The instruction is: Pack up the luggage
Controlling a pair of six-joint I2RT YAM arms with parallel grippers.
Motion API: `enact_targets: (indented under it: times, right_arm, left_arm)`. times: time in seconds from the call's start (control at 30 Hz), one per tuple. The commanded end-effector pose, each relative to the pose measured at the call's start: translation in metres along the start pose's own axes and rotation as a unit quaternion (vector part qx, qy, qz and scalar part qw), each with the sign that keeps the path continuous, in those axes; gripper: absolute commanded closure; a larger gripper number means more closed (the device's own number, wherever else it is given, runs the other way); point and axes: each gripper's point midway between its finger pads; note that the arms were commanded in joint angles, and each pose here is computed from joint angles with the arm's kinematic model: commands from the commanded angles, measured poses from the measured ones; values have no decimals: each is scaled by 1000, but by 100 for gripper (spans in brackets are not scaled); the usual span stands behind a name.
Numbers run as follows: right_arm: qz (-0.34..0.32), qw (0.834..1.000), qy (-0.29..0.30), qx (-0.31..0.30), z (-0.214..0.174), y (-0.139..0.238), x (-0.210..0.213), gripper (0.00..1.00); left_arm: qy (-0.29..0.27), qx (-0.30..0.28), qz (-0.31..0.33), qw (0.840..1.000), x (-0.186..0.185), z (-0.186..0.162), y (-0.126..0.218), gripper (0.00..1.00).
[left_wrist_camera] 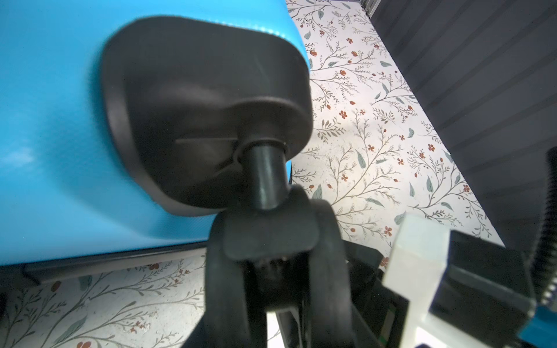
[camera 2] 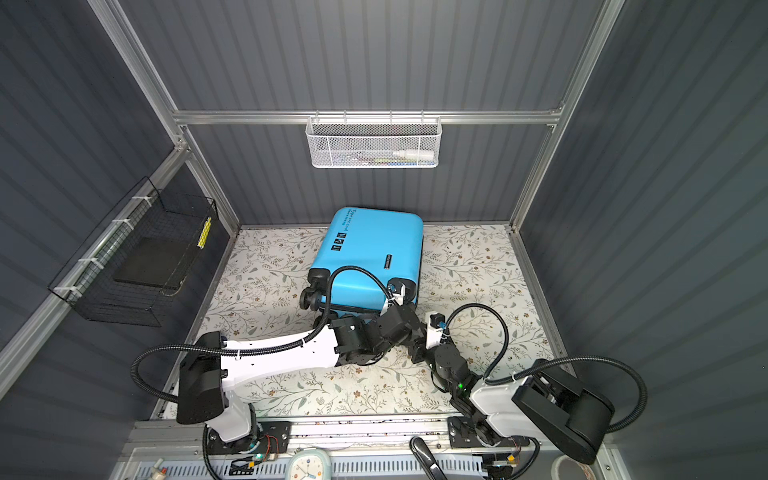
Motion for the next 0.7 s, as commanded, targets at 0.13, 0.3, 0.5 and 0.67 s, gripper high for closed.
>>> enact_targets:
  times: [0.13, 0.3, 0.5, 0.67]
  right_arm:
    - [10, 998, 56, -19, -5, 2, 13, 47]
    - [21, 997, 72, -23, -6, -3, 27, 47]
    - [28, 996, 81, -40, 2, -9, 38, 43]
    - [35, 995, 81, -54, 11, -13, 47, 36]
  left_arm:
    - [28, -88, -40, 995, -19, 63, 31, 100]
    - [29, -89, -40, 995, -18, 64, 33, 100]
    - [30, -88, -40, 995, -18, 63, 32, 100]
    - [32, -88, -41, 995, -18, 63, 32, 100]
Point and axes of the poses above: each gripper's point midway between its finger pads, its own y axis back along the fingers, its own x axis along the line the jaws close on, z = x × y, and after that the axes turned 15 degrees about -y, right-handed
